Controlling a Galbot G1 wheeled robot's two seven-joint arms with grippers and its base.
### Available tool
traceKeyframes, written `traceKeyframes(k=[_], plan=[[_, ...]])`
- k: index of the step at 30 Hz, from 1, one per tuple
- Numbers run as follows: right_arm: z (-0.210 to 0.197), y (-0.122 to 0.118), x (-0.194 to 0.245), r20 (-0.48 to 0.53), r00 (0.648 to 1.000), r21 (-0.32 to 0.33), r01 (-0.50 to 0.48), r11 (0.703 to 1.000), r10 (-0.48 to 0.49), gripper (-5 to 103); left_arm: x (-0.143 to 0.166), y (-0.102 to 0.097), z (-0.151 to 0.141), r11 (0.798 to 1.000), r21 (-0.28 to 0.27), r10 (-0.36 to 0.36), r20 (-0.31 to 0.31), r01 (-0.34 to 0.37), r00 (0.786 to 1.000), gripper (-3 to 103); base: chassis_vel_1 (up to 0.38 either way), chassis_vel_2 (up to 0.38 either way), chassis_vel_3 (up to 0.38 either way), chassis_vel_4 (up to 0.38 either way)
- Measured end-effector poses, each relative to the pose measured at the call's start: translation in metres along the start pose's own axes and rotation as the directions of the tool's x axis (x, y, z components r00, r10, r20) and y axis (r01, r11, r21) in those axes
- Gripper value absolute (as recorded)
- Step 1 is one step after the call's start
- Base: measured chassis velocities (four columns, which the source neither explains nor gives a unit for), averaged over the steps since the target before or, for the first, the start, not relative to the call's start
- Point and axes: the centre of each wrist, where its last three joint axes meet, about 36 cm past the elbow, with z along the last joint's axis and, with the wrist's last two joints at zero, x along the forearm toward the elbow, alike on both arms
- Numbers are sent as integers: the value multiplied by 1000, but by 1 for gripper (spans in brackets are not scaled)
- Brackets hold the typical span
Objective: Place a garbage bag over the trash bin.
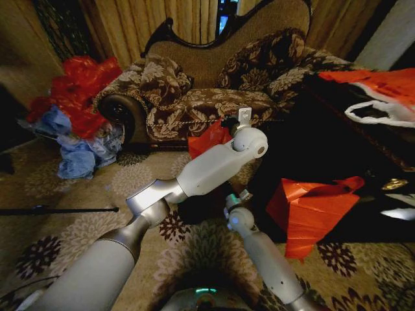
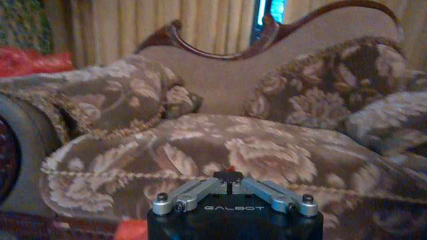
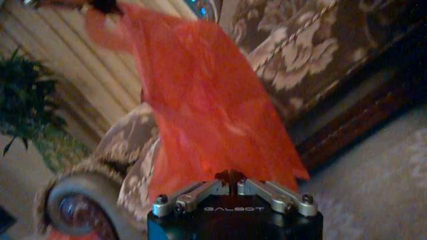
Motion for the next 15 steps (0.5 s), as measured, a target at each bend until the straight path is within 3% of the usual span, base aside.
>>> traceKeyframes(k=[5, 15], plan=[[-31, -15, -19, 47, 999, 7, 5, 1000, -5, 0, 20, -7, 6, 998, -17, 55, -23, -55, 998, 0, 0, 0, 0, 0], [-34, -14, -35, 43, 999, 0, 13, 1000, -13, 0, 14, -6, 8, 999, -17, 49, -27, -50, 998, 0, 0, 0, 0, 0]])
